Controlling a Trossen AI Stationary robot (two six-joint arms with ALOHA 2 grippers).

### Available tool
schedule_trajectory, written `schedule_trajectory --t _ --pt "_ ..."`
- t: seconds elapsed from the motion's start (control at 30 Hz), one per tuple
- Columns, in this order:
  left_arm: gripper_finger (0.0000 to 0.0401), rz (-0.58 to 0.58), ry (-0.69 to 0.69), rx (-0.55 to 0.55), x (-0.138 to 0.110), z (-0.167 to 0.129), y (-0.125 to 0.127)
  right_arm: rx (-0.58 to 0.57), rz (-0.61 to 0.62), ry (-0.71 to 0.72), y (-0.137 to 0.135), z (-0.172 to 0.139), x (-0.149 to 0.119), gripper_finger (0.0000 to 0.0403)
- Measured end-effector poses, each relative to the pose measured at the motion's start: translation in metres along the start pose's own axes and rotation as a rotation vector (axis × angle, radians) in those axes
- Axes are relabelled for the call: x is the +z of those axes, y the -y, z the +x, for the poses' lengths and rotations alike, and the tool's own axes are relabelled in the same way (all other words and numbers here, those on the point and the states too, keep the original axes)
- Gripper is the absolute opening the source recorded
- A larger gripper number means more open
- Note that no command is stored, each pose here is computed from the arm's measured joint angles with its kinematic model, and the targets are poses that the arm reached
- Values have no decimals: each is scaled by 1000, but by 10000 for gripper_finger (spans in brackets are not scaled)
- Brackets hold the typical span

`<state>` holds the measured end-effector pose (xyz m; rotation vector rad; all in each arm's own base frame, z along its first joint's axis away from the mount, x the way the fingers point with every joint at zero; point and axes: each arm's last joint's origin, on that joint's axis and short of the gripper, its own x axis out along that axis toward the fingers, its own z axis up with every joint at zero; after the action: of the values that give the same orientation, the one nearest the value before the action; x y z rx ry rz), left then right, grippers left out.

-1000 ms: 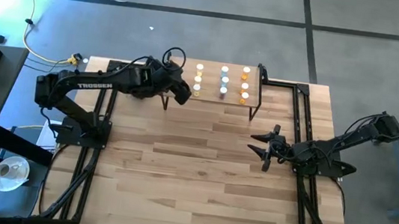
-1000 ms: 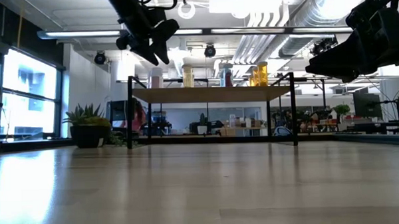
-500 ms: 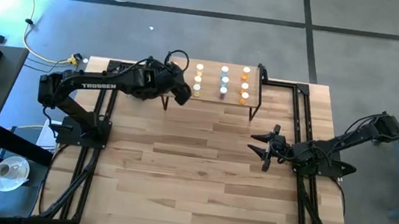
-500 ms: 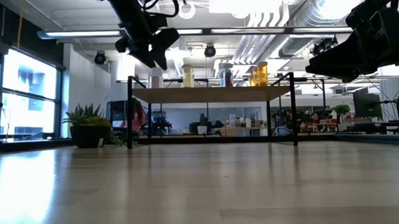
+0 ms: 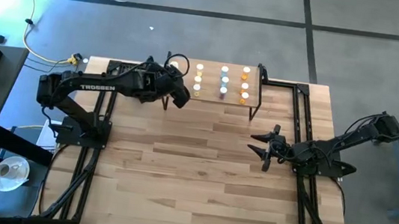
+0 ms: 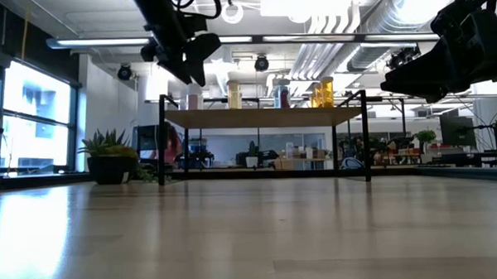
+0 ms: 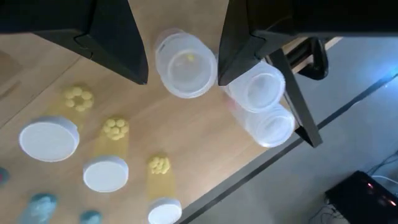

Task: Pick and place medicine bottles onto shelf by color
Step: Adjust the transparent pill bottles on the shelf

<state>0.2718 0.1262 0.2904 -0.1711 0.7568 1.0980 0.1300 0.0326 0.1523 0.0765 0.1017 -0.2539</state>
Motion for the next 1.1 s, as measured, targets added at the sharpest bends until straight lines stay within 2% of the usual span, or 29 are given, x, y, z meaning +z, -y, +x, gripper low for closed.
schedule_trajectory --t 0.2,0.43,0.67,1.1 --pt "184 -10 32 29 3 -8 -7 0 0 0 0 0 0 177" --pt "184 -27 64 119 6 -20 -28 0 0 0 0 0 0 177" --pt "184 -77 -30 200 1 -12 -51 0 0 0 0 0 0 177" --pt "184 -123 -97 153 0 3 -52 -2 0 0 0 0 0 177"
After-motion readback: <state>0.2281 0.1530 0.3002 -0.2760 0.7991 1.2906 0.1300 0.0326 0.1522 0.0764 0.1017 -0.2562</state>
